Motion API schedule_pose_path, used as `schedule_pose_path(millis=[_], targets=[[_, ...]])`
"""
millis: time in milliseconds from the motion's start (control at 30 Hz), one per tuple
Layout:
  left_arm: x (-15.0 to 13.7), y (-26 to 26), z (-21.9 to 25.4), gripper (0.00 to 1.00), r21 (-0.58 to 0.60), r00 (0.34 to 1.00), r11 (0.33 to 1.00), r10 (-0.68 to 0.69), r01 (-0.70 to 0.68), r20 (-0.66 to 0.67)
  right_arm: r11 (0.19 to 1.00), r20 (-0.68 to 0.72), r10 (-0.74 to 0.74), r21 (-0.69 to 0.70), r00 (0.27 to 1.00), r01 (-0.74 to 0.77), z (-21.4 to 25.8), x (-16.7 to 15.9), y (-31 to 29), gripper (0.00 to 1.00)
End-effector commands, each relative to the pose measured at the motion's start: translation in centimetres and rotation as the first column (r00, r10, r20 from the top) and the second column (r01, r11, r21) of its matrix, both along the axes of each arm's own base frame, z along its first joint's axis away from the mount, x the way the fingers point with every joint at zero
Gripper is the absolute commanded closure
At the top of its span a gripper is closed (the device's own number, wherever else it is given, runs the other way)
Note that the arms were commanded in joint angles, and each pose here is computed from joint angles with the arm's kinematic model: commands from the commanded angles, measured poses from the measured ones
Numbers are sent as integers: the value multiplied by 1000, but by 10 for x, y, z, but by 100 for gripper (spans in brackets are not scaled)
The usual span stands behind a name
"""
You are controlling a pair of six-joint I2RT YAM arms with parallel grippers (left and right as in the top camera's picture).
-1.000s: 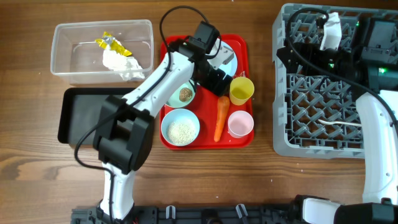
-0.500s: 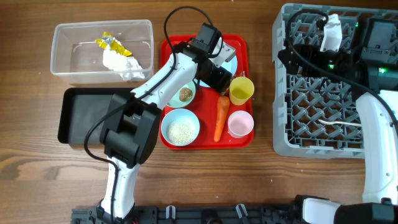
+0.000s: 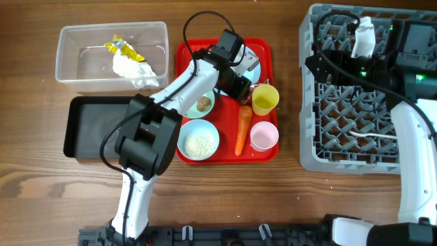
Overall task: Sort waste into correct bins and load items into the dishwasher rack
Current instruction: 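Reach the left gripper to the red snack wrapper beside the plate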
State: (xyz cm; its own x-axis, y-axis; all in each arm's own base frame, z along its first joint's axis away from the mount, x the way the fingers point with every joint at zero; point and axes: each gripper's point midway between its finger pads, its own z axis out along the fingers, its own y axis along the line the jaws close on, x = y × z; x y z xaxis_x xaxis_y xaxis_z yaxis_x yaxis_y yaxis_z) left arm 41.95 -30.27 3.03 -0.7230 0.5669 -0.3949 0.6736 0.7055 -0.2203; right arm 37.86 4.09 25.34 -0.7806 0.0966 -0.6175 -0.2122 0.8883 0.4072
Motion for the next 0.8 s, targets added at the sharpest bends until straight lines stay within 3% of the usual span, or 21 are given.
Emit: schedule_pose_path(millis=[0,67,200,233,533,767], targets=[[-5,-3,-6,59,-18,1000,1000,-15,15,-26,999,32,-5,-31,999,6,8,1,-5,12],[-5,-3,-6,67,-17,1000,1000,-15,14,-27,999,32,-5,-31,999,6,8,1,-5,12],[-5,-3,-6,94,-18,1000,1000,-15,15,-27,999,31,-8,-34,999,9,8,1,-6,12],[-5,-3,-6,96,-18,1000,1000,-15,14,-27,999,31,-10,-37,999,11,8,1,-6,12],[-3,-4,1,96,-27,1000,1000,-1,1,-20,999,31,-10,-37,999,11,8,1,-6,12],[12,4,64,96,-106,995,991,85,-78,59,999,31,-12,-40,999,13,8,2,-7,12]])
